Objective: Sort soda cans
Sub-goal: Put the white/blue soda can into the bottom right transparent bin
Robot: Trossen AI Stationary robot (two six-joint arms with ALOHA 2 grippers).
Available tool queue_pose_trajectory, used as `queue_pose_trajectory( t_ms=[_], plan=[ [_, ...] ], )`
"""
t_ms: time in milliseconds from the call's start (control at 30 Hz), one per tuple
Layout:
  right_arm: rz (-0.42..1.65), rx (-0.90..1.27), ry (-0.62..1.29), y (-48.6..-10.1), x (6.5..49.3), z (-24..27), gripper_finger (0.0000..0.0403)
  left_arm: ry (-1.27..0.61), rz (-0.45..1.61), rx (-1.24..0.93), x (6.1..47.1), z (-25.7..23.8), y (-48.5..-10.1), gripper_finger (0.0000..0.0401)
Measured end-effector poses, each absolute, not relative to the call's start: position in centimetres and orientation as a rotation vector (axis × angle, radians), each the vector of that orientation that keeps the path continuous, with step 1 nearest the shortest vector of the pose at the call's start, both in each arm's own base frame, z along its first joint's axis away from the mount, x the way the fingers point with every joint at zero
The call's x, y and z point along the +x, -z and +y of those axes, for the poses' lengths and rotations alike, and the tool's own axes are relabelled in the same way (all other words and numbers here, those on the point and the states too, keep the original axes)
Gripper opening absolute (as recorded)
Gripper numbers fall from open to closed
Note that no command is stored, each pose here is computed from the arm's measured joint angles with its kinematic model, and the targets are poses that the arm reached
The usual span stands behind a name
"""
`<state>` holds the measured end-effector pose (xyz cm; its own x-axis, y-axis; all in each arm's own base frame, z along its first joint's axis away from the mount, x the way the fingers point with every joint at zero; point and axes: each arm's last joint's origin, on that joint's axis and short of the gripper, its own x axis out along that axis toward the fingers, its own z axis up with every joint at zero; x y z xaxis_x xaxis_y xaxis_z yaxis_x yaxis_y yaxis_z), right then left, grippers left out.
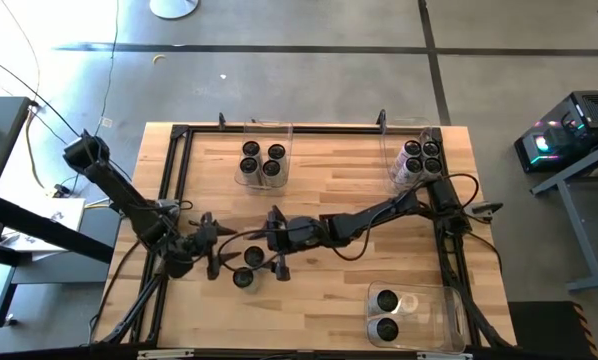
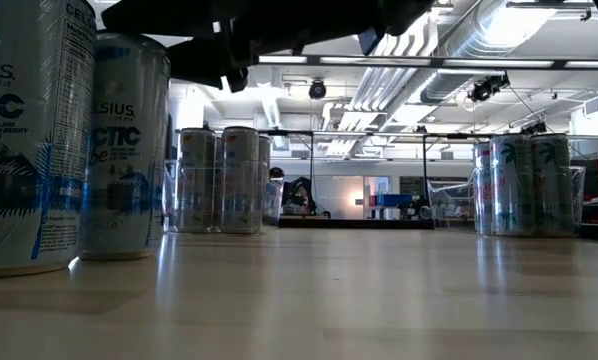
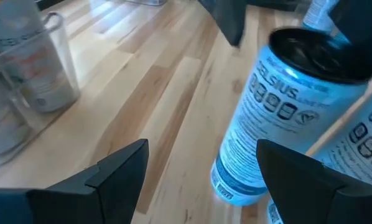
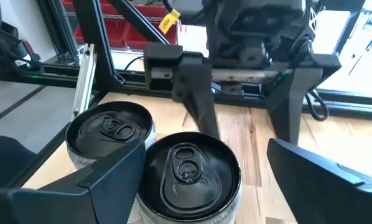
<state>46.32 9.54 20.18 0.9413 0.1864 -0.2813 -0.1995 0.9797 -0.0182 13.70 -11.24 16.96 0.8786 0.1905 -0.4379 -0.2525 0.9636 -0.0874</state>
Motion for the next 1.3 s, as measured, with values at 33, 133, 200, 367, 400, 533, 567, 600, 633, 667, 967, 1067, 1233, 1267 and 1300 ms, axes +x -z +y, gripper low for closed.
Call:
queue_pose_trajectory(
  t_ms=[33, 133, 200, 367, 400, 533, 567, 600, 633, 667, 967, 1067, 1233, 1267, 1300],
  plan=[
    [0.277, -0.058, -0.198, -20.3, 46.3, 9.5, 0.0334, -0.227, 0.442, -0.137, 13.8, -11.4, -16.9, 0.0291],
    [0.274, -0.076, -0.197, -20.9, 46.2, 9.5, 0.0334, -0.224, 0.441, -0.131, 14.1, -11.6, -16.6, 0.0291],
    [0.272, -0.063, -0.196, -21.6, 46.2, 9.5, 0.0334, -0.226, 0.447, -0.124, 14.1, -11.7, -16.4, 0.0291],
    [0.301, 0.008, -0.224, -22.5, 46.3, 10.0, 0.0334, -0.232, 0.46, -0.107, 14.3, -11.9, -15.9, 0.0291],
    [0.306, 0.016, -0.227, -22.2, 46.3, 10.2, 0.0334, -0.235, 0.463, -0.107, 14.4, -11.9, -15.8, 0.0291],
    [0.319, 0.003, -0.169, -21.1, 46.6, 10.7, 0.0334, -0.256, 0.462, -0.107, 14.5, -12.1, -15.4, 0.0291],
    [0.322, 0.001, -0.159, -21.0, 46.6, 10.7, 0.0334, -0.264, 0.456, -0.104, 14.6, -12.1, -15.3, 0.0291],
    [0.324, 0.0, -0.149, -20.8, 46.6, 10.8, 0.0334, -0.271, 0.448, -0.105, 14.7, -12.2, -15.2, 0.0291],
    [0.32, -0.002, -0.139, -20.7, 46.7, 10.7, 0.0334, -0.275, 0.443, -0.11, 14.9, -12.2, -15.1, 0.0291],
    [0.318, -0.003, -0.134, -20.6, 46.8, 10.7, 0.0334, -0.278, 0.44, -0.111, 15.1, -12.3, -15.0, 0.0291],
    [0.325, -0.015, -0.109, -20.5, 46.8, 10.6, 0.0334, -0.301, 0.422, -0.079, 16.0, -12.2, -14.6, 0.0291],
    [0.32, -0.014, -0.111, -20.6, 46.8, 10.6, 0.0334, -0.302, 0.421, -0.084, 16.1, -12.2, -14.6, 0.0291],
    [0.305, 0.022, -0.121, -21.0, 46.7, 10.8, 0.0334, -0.281, 0.438, -0.083, 16.0, -12.3, -14.6, 0.0291],
    [0.304, 0.03, -0.125, -21.1, 46.6, 10.9, 0.0334, -0.28, 0.439, -0.082, 16.0, -12.3, -14.6, 0.0291],
    [0.3, 0.032, -0.124, -21.3, 46.6, 10.9, 0.0334, -0.279, 0.441, -0.079, 16.0, -12.3, -14.5, 0.0291]
  ],
)
